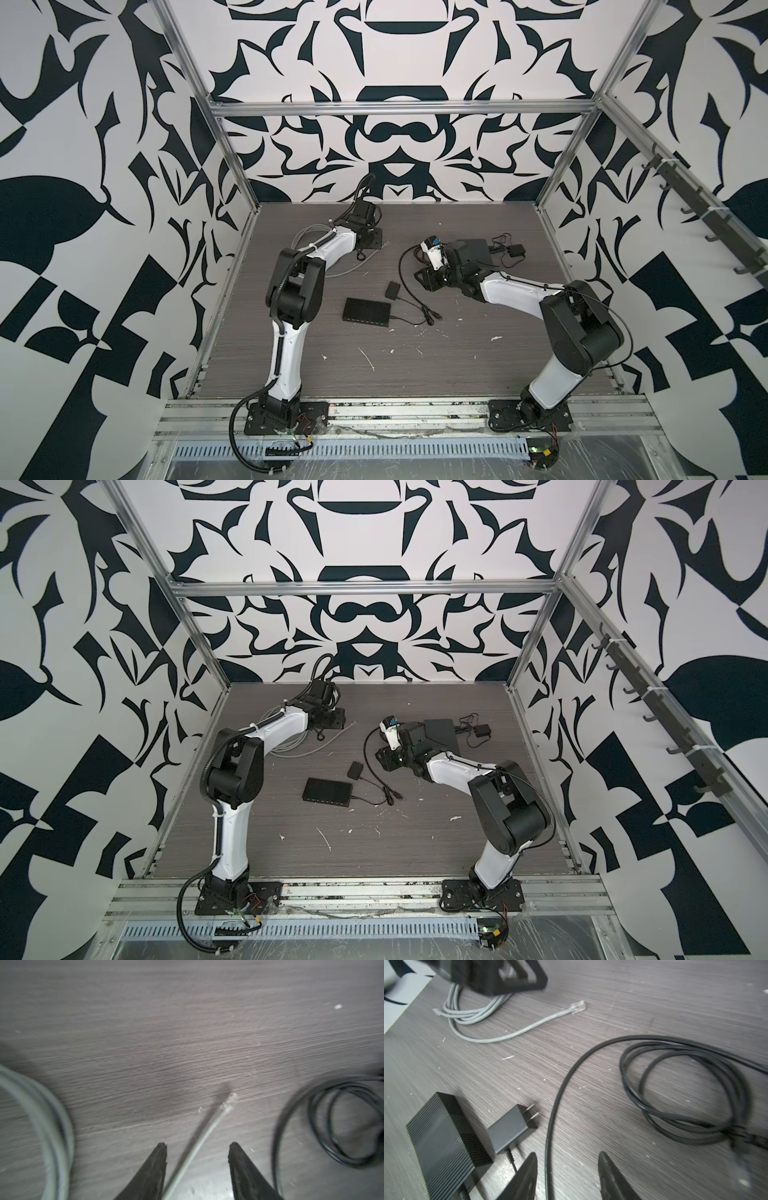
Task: Insert the plug into the switch port
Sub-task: 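Reach the left gripper to the grey ethernet cable's plug end and grasp it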
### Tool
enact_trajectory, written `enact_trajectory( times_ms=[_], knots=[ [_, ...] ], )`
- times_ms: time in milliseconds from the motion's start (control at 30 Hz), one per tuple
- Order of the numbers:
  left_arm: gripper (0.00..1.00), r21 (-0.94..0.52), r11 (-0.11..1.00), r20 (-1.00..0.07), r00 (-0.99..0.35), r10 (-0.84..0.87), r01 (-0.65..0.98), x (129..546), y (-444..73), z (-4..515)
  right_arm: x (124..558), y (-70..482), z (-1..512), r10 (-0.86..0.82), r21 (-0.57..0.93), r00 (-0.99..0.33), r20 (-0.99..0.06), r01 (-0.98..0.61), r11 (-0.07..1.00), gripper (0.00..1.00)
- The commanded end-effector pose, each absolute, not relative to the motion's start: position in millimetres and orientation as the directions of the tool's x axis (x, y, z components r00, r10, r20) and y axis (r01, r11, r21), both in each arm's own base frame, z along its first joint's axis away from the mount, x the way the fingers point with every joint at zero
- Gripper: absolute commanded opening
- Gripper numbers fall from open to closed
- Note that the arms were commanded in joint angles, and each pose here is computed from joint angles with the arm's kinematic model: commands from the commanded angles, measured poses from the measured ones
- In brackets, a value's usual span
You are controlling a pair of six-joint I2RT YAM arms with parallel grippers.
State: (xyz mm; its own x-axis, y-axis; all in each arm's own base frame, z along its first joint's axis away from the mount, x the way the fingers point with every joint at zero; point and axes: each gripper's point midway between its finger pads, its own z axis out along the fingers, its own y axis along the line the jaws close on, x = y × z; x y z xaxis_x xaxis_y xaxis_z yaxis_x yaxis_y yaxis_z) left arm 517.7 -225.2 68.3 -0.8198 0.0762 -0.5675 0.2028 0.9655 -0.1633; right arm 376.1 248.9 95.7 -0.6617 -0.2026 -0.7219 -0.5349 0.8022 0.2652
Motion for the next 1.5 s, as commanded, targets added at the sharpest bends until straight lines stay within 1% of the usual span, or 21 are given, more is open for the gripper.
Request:
enact_trajectory(
  times_ms=[0,200,367,467,533,733,933,1033,1133,1167,1200,1333,1367,1400,1467],
  knots=[
    [0.52,-0.17,0.964,-0.497,-0.862,0.096,0.206,517.2,-222.5,48.7,377.2,242.5,117.2,-0.173,0.255,-0.638,-0.75,-0.521,0.814,0.51],
    [0.52,-0.217,0.946,-0.463,-0.879,0.117,0.241,518.0,-241.9,36.4,377.8,243.0,115.1,-0.178,0.256,-0.644,-0.744,-0.52,0.815,0.51],
    [0.52,-0.245,0.939,-0.492,-0.866,0.096,0.243,517.2,-248.6,45.1,377.3,243.2,109.7,-0.186,0.255,-0.651,-0.736,-0.521,0.814,0.51],
    [0.52,-0.308,0.907,-0.525,-0.847,0.089,0.286,515.4,-260.1,54.5,376.5,242.9,107.8,-0.188,0.258,-0.655,-0.732,-0.522,0.813,0.52],
    [0.52,-0.32,0.9,-0.53,-0.843,0.09,0.297,513.6,-262.9,55.9,375.7,242.6,105.9,-0.188,0.261,-0.658,-0.729,-0.522,0.812,0.51],
    [0.49,-0.256,0.923,-0.476,-0.869,0.138,0.287,507.0,-252.1,36.2,375.3,241.0,105.4,-0.177,0.279,-0.667,-0.724,-0.517,0.809,0.51],
    [0.39,-0.164,0.948,-0.394,-0.899,0.192,0.275,491.9,-238.0,13.9,377.1,238.2,105.8,-0.163,0.293,-0.673,-0.722,-0.51,0.809,0.51],
    [0.35,-0.151,0.952,-0.373,-0.907,0.194,0.265,484.8,-233.7,6.3,378.2,238.2,105.0,-0.156,0.308,-0.679,-0.717,-0.51,0.803,0.43],
    [0.28,-0.13,0.958,-0.353,-0.914,0.198,0.257,480.7,-227.7,-0.4,378.3,237.7,103.5,-0.152,0.315,-0.685,-0.712,-0.505,0.803,0.42],
    [0.25,-0.117,0.959,-0.345,-0.916,0.204,0.258,478.9,-226.2,-3.0,378.1,238.0,104.0,-0.15,0.318,-0.686,-0.712,-0.506,0.802,0.39],
    [0.24,-0.107,0.961,-0.337,-0.918,0.207,0.256,477.1,-224.1,-4.7,377.6,238.2,103.7,-0.151,0.32,-0.687,-0.71,-0.507,0.801,0.33],
    [0.22,-0.091,0.964,-0.336,-0.919,0.208,0.251,471.7,-218.6,-5.8,378.2,238.4,104.2,-0.142,0.333,-0.694,-0.706,-0.502,0.798,0.06],
    [0.21,-0.089,0.964,-0.337,-0.919,0.206,0.249,470.6,-217.2,-5.1,378.5,238.6,104.2,-0.14,0.337,-0.695,-0.705,-0.503,0.796,0.02],
    [0.21,-0.089,0.965,-0.338,-0.919,0.204,0.247,469.9,-216.4,-4.7,378.2,239.1,103.7,-0.141,0.339,-0.697,-0.703,-0.503,0.795,0.0],
    [0.2,-0.092,0.965,-0.34,-0.919,0.201,0.246,468.3,-215.4,-3.2,378.5,239.8,104.0,-0.138,0.345,-0.699,-0.702,-0.502,0.793,0.0]
  ],
)
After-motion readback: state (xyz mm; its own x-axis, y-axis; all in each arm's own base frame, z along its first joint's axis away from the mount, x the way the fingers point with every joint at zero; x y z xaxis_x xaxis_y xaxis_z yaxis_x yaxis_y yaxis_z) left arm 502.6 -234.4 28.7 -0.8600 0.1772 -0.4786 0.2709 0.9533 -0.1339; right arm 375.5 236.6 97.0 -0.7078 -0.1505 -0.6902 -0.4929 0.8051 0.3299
